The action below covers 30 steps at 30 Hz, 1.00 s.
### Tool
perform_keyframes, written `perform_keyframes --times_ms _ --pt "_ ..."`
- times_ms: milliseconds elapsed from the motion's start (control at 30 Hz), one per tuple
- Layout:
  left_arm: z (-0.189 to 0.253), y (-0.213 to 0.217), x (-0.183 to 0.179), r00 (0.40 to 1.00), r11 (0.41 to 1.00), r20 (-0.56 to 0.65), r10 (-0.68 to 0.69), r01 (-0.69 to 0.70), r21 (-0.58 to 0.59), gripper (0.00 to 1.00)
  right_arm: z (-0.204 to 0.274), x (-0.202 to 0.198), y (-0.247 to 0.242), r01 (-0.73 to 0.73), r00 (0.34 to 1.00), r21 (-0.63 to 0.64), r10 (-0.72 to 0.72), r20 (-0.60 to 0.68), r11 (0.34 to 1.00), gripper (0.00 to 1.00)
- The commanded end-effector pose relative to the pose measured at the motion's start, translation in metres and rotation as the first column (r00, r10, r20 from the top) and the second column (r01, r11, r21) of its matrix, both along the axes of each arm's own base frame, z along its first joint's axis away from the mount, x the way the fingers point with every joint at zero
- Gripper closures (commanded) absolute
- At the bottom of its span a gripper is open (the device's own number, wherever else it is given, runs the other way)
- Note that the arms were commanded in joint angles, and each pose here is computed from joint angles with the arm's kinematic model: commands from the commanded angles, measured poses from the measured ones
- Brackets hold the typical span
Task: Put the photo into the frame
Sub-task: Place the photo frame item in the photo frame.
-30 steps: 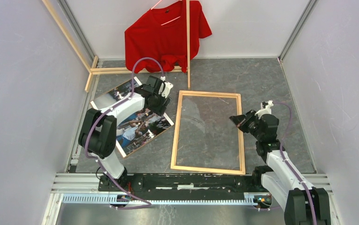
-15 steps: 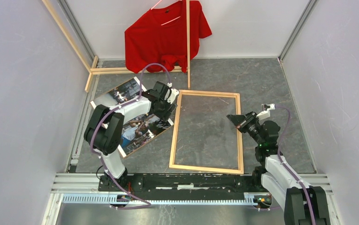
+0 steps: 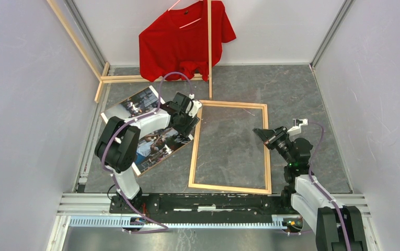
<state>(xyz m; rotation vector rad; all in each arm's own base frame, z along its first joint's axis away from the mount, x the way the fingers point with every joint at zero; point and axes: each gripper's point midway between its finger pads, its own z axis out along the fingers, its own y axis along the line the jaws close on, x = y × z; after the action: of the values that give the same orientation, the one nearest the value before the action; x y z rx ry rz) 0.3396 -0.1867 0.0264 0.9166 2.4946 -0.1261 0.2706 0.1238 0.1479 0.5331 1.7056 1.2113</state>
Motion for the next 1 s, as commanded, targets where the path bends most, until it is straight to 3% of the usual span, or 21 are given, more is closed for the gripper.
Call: perform_keyframes --times_ms 0,433,967 --pt "-0.002 -0.010 -0.003 0.998 0.998 0.013 -0.058 0.058 -0.013 0.28 0.004 0.003 -0.003 0.026 0.999 0.028 -0.027 0.021 0.999 1.00" --pt "-0.006 -0.019 -0.013 0.995 0.995 0.010 -0.099 0.099 0.003 0.28 0.003 0.001 -0.002 0.028 1.000 0.100 -0.027 -0.013 0.995 1.00" --pt "-0.003 -0.019 -0.015 0.994 0.994 0.017 -0.109 0.109 0.015 0.28 -0.006 0.002 -0.015 0.107 0.994 0.037 -0.107 -0.005 0.994 1.00"
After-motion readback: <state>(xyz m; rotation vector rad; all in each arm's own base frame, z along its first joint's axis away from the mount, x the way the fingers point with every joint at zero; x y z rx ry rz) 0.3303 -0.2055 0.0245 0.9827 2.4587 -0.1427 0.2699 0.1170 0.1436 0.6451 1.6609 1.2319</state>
